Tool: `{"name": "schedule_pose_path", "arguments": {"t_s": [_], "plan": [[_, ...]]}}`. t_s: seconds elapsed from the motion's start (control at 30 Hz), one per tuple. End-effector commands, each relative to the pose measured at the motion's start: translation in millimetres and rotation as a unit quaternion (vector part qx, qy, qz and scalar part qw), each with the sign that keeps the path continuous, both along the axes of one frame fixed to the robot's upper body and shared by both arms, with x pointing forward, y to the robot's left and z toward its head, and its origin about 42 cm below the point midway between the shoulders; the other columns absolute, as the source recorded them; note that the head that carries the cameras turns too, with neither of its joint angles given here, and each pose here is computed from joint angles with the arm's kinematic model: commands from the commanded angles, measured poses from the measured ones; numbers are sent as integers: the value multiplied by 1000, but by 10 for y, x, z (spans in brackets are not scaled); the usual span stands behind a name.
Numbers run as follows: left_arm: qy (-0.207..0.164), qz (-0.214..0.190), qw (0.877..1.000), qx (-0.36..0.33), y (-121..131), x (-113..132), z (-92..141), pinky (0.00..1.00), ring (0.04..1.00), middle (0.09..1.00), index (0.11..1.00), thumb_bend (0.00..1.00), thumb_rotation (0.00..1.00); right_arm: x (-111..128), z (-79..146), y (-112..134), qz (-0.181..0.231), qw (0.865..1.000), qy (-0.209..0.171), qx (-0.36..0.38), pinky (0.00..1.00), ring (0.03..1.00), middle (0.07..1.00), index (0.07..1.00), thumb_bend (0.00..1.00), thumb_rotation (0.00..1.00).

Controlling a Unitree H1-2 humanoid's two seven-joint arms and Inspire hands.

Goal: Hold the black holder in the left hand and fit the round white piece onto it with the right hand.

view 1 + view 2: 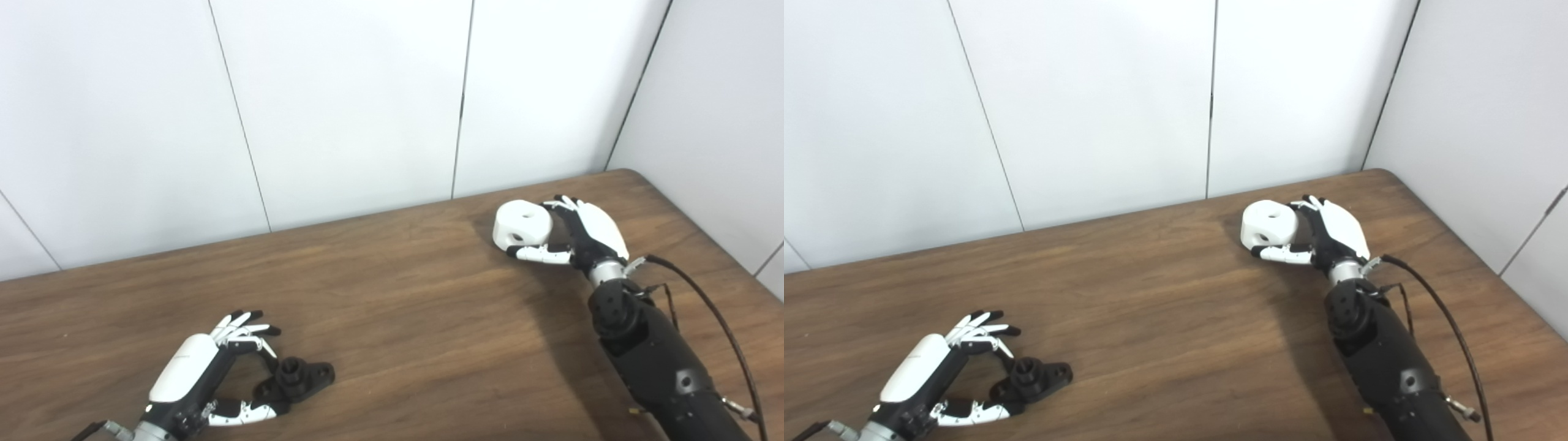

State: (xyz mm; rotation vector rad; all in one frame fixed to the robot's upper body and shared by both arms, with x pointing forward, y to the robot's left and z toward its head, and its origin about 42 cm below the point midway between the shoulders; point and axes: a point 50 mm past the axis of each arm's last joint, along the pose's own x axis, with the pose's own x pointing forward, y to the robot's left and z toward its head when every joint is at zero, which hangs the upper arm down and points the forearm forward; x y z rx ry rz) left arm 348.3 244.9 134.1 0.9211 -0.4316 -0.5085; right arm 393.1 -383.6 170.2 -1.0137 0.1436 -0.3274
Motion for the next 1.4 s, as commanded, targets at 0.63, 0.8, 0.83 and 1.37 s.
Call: {"name": "schedule_pose_path", "arguments": {"t_s": [0.63, 0.8, 0.83, 1.37], "plan": [[-12, 3, 1000, 3, 91, -10, 151, 1000, 943, 808, 483, 520, 44, 258, 140, 95, -36, 992, -95, -73, 1000, 960, 787, 485, 521, 154], [-10, 5, 1000, 2, 84, -6, 141, 1000, 942, 806, 483, 520, 44, 255, 133, 101, -28, 991, -104, -75, 1000, 948, 785, 484, 521, 158], [-11, 5, 1000, 2, 88, -2, 135, 1000, 940, 805, 483, 520, 44, 248, 137, 113, -23, 991, -110, -70, 1000, 947, 784, 484, 521, 157], [-8, 0, 1000, 5, 97, 11, 98, 1000, 935, 802, 483, 520, 44, 191, 141, 344, 18, 994, -112, 7, 1000, 958, 805, 485, 519, 158]]}}
